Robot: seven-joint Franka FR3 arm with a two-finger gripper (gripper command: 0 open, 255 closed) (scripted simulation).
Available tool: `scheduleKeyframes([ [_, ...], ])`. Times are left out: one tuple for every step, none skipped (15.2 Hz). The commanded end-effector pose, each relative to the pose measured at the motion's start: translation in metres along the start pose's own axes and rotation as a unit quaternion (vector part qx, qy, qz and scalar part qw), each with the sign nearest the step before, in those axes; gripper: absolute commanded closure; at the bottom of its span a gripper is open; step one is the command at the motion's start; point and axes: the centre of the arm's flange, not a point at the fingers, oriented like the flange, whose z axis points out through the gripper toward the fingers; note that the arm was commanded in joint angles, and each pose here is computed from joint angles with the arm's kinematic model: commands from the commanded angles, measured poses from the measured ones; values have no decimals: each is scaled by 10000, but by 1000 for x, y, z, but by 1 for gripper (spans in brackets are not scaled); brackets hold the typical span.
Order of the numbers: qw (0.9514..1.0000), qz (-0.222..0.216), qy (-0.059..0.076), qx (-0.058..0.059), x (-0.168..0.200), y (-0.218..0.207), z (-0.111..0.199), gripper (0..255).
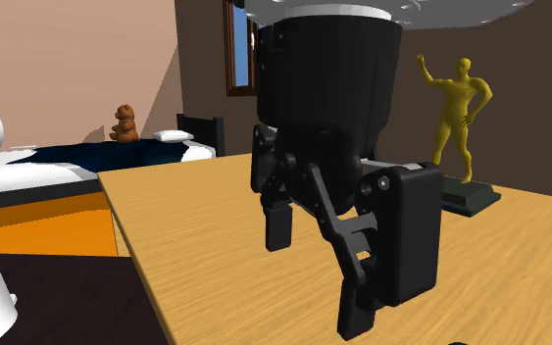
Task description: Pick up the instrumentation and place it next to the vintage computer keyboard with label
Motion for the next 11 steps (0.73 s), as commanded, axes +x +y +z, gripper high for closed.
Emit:
scheduleKeyframes([
  [9999, -124, -36, 17, 11, 24, 14, 0],
  [9998, -180, -55, 27, 16, 34, 21, 0],
  [9997, -236, -74, 36, 22, 44, 28, 0],
  [9995, -291, -92, 45, 28, 55, 35, 0],
  [9993, -347, -111, 54, 33, 65, 42, 0],
  [9991, -403, -129, 63, 39, 74, 50, 0],
  [9991, -406, -130, 64, 39, 75, 50, 0],
  [9991, -406, -130, 64, 39, 75, 55, 0],
  [9991, -406, -130, 64, 39, 75, 61, 0],
  [9991, -406, -130, 64, 39, 75, 66, 0],
  [9991, -406, -130, 64, 39, 75, 71, 0],
])
